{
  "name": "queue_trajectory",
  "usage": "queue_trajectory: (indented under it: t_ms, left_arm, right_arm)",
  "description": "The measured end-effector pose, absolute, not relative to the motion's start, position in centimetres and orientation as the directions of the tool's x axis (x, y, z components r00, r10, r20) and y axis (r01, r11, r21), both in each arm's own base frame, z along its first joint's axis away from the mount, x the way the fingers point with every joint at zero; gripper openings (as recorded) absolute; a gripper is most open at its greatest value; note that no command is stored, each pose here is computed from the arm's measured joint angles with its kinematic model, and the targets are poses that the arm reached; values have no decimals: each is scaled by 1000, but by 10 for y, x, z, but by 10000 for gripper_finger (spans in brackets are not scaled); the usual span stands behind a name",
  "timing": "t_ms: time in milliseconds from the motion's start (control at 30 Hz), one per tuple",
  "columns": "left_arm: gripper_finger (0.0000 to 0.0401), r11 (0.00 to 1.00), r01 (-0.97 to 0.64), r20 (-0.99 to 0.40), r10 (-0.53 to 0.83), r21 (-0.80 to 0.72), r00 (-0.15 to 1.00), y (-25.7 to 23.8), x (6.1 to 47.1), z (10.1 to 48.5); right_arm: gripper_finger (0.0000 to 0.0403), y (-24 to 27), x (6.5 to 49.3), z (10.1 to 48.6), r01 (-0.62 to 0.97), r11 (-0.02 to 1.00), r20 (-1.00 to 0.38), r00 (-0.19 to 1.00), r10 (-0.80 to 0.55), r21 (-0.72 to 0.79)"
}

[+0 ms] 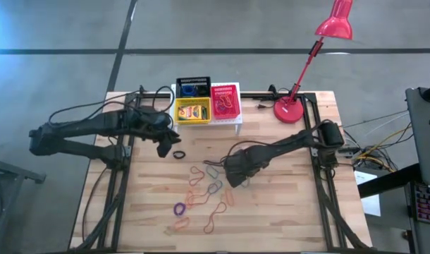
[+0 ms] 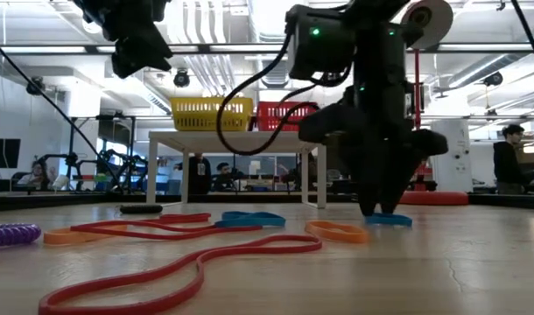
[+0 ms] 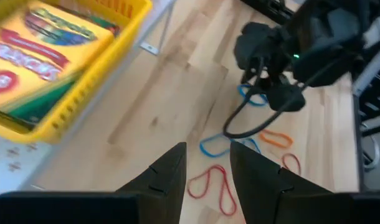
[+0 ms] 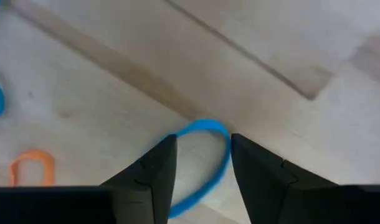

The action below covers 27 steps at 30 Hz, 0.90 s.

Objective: Pick & Place Office Desk Supplies
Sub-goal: Put the blue rubber band into the red basket on the shelf

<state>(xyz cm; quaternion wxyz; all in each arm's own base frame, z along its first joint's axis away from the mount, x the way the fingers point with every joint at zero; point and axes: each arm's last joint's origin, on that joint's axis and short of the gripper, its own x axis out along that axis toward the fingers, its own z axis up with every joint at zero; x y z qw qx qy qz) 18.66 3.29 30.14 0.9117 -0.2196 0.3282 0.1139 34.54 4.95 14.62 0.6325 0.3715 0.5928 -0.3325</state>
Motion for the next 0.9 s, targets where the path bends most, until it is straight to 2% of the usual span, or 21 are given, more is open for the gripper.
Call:
queue_trajectory:
  t_ms: [167, 367, 433, 600, 800, 900]
  left_arm:
    - [128, 880, -326, -645, 29, -345, 763, 31, 184, 300]
    - [128, 885, -292, -634, -4, -362, 773, 30, 183, 302]
    - [128, 886, -279, -631, -19, -370, 775, 29, 181, 302]
    - [128, 903, -247, -613, -23, -352, 789, 28, 178, 305]
    - [128, 923, -211, -582, -18, -323, 813, 29, 182, 306]
    - [128, 927, -196, -545, -12, -321, 838, 30, 186, 310]
  right_arm:
    - [105, 49, 353, 142, 837, 541, -997, 67, 45, 81]
    - [18, 49, 356, 144, 833, 544, -995, 86, 43, 95]
    - [14, 49, 355, 152, 832, 545, -994, 101, 38, 105]
    - [9, 49, 360, 192, 804, 551, -970, 238, 41, 221]
    - [9, 46, 370, 245, 682, 641, -892, 452, 9, 352]
    - [9, 43, 375, 268, 617, 695, -850, 527, -18, 368]
